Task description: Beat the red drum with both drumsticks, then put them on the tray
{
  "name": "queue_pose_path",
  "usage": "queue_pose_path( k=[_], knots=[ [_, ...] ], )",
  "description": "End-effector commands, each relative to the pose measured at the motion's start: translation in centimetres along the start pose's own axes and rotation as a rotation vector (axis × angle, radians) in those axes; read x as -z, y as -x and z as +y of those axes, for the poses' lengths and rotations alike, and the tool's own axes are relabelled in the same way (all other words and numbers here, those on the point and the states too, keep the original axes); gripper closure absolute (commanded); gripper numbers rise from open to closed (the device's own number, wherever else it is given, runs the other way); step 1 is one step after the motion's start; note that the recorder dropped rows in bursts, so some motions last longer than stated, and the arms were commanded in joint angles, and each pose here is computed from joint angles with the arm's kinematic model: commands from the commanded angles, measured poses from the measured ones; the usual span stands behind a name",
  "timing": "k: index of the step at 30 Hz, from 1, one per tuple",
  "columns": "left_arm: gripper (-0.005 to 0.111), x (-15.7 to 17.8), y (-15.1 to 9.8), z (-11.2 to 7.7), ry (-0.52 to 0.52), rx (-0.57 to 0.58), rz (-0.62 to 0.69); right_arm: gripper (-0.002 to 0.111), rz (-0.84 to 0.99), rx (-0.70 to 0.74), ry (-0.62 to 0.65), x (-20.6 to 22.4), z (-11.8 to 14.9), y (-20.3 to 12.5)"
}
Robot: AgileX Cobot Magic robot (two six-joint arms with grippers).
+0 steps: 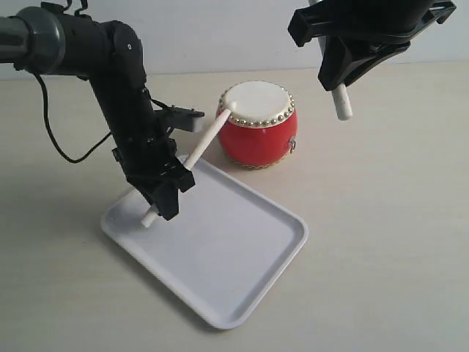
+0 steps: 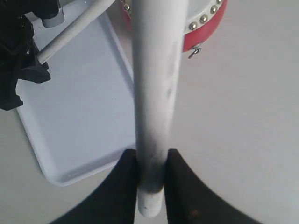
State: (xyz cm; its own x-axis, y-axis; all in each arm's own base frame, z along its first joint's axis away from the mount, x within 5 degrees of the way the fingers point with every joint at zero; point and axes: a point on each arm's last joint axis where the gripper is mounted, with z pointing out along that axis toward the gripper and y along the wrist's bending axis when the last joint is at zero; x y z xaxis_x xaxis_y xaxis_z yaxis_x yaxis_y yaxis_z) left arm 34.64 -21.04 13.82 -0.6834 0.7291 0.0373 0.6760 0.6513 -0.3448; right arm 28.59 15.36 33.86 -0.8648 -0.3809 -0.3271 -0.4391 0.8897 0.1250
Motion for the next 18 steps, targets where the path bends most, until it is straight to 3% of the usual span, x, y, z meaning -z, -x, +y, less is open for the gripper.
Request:
queue_pose_path(
  k=[1, 4, 5, 6, 9, 12, 18],
  knots=[
    [0.107, 4.9, -0.4, -1.8, 0.010, -0.030, -0.124, 0.108, -0.017, -0.002, -0.005, 0.5, -0.1, 0.0],
    [0.107, 9.7, -2.5, -2.2, 0.046, -0.014, -0.243, 0.108, -0.010, -0.011, 0.074, 0.2, 0.5, 0.0],
    [0.107, 11.4, -4.3, -1.8, 0.061, 0.026, -0.324, 0.108, 0.010, 0.004, 0.124, -0.4, 1.0, 0.0],
    [0.107, 11.5, -5.2, -1.4, 0.064, 0.056, -0.351, 0.108, 0.029, 0.019, 0.130, -1.0, 1.3, -0.1],
    [0.107, 12.3, -10.8, -0.5, 0.057, 0.206, -0.604, 0.108, 0.141, 0.119, 0.103, -3.8, 2.7, -1.7],
    [0.107, 12.0, -15.4, -2.8, 0.089, 0.254, -0.834, 0.108, 0.268, 0.209, 0.077, -7.9, 3.8, -2.2],
    [0.107, 11.1, -21.4, -6.6, 0.169, 0.257, -1.028, 0.108, 0.421, 0.315, 0.091, -13.4, 5.8, -2.8]
  ],
)
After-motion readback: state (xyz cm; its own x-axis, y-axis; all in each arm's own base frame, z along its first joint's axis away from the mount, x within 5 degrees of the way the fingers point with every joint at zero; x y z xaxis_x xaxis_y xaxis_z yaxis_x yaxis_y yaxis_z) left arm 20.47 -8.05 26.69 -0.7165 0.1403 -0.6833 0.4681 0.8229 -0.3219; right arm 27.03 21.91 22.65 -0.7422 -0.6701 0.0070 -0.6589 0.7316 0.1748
